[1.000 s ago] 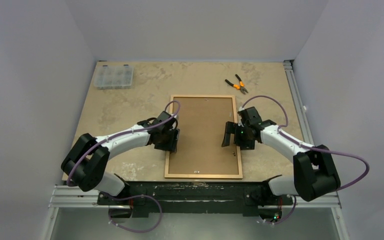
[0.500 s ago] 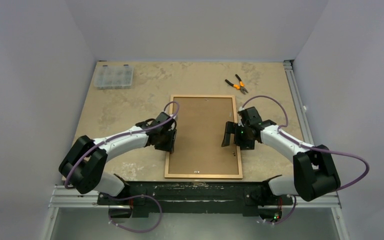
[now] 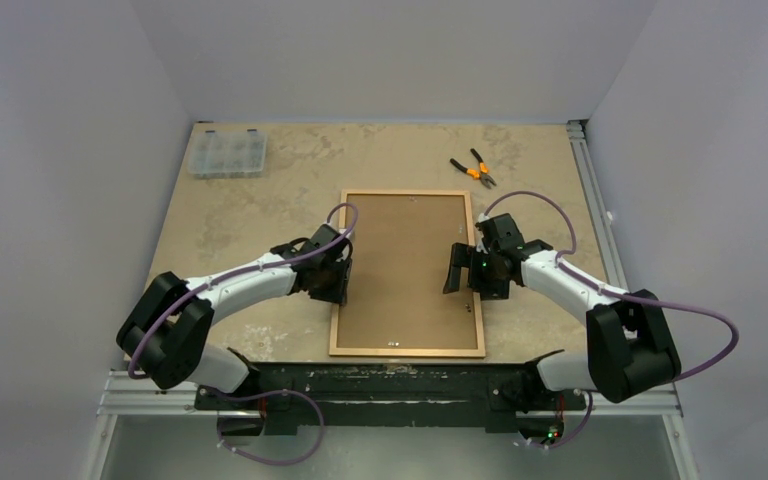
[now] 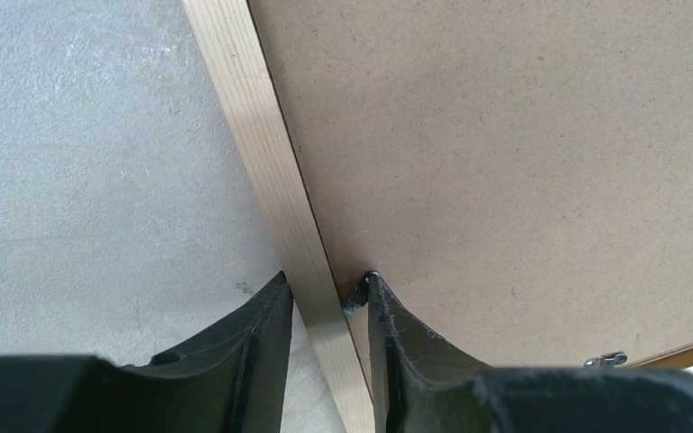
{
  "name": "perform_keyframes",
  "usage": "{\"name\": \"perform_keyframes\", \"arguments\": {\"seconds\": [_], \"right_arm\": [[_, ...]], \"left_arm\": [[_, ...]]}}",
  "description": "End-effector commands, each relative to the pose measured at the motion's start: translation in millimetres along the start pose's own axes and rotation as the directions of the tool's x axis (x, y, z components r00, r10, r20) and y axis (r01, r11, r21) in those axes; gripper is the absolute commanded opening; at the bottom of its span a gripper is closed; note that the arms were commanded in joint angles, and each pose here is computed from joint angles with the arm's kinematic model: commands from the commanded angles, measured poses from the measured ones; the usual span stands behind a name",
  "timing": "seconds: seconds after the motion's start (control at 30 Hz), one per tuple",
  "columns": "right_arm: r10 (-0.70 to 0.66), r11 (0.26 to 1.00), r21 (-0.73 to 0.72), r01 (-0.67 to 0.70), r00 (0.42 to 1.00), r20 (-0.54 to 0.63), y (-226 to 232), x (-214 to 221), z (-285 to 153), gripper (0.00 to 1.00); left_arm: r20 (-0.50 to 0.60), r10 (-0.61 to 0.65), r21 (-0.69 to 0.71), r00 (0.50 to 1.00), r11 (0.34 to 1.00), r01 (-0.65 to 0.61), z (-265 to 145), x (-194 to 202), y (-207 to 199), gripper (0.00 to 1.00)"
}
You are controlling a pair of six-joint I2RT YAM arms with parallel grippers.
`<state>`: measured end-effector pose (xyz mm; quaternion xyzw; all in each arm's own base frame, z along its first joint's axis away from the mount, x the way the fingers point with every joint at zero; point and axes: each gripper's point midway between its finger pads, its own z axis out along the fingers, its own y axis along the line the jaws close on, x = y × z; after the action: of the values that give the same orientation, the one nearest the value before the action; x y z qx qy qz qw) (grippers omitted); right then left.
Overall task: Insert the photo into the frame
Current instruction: Install the photo frame at the center of the board.
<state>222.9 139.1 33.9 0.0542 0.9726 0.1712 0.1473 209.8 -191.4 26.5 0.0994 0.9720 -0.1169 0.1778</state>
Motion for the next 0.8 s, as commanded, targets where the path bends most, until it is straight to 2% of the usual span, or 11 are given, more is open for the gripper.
{"name": "perform_keyframes", "arguments": {"seconds": [0.0,0.3,0.4,0.47,0.57,0.63,0.7,0.77], "right_arm": [[0.001,1.000,-0.028,-0.001,1.000,-0.008,4.3,3.0,5.1,0.93],[-0.001,1.000,-0.022,0.001,1.000,-0.004,3.4,2.5,3.8,0.93],[-0.003,1.000,-0.021,0.003,1.000,0.001,3.5,1.6,2.3,0.93],[-0.005,1.000,-0.020,0.005,1.000,0.003,3.4,1.0,1.8,0.93],[-0.007,1.000,-0.019,0.007,1.000,0.001,3.4,1.2,1.9,0.93],[-0.007,1.000,-0.023,0.007,1.000,0.000,4.0,1.5,1.7,0.93],[-0.006,1.000,-0.026,0.006,1.000,0.005,4.8,0.6,0.5,0.93],[-0.007,0.999,-0.031,0.007,1.000,0.007,6.1,0.4,-0.9,0.93]], "left_arm": [[0.009,0.044,0.030,0.999,0.999,-0.044,3.1,0.4,-7.8,0.00],[0.039,0.012,0.037,0.999,0.999,-0.014,-2.2,-2.3,-8.8,0.00],[0.053,0.002,0.043,0.999,0.999,-0.004,-4.3,-4.0,-9.6,0.08],[0.061,-0.002,0.040,0.998,0.999,-0.001,-4.5,-5.2,-9.1,0.09],[0.058,-0.004,0.038,0.998,0.999,0.001,-2.5,-5.4,-9.0,0.03],[0.056,-0.004,0.046,0.998,0.999,0.002,-1.9,-5.1,-10.4,0.02],[0.064,-0.009,0.070,0.998,0.998,0.004,-4.4,-6.8,-14.8,0.07],[0.081,-0.017,0.109,0.997,0.994,0.008,-10.2,-9.4,-21.6,0.20]]}}
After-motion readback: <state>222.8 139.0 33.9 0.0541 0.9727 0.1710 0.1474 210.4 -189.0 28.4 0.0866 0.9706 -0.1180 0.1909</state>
